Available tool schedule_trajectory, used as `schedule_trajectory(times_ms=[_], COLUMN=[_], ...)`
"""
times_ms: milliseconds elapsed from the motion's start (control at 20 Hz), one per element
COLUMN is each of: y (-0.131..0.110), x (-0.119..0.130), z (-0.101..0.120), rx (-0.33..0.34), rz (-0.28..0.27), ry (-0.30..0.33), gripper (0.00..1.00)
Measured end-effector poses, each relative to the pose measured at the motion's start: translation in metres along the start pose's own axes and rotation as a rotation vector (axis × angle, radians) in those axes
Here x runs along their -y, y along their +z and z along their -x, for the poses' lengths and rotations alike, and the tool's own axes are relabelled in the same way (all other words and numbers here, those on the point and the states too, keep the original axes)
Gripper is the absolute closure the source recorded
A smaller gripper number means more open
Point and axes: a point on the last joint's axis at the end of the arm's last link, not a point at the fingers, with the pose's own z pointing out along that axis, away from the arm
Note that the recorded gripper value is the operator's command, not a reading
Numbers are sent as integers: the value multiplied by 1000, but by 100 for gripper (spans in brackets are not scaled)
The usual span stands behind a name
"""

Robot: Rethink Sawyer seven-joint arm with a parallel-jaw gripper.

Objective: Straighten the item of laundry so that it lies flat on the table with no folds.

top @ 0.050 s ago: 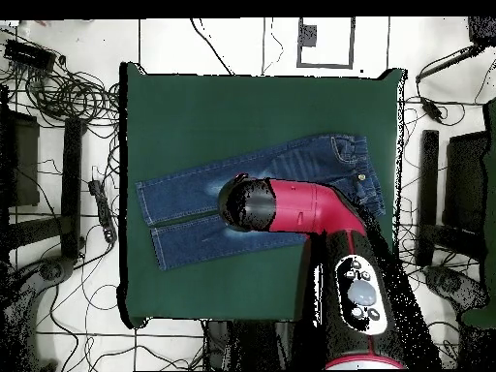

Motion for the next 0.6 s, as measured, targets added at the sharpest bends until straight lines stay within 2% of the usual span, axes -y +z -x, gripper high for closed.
schedule_trajectory(times_ms=[250, 600], y=[2, 16], x=[1, 11], z=[-1, 5], rx=[-4, 25], rz=[4, 3], ry=[18, 36], gripper=[100, 100])
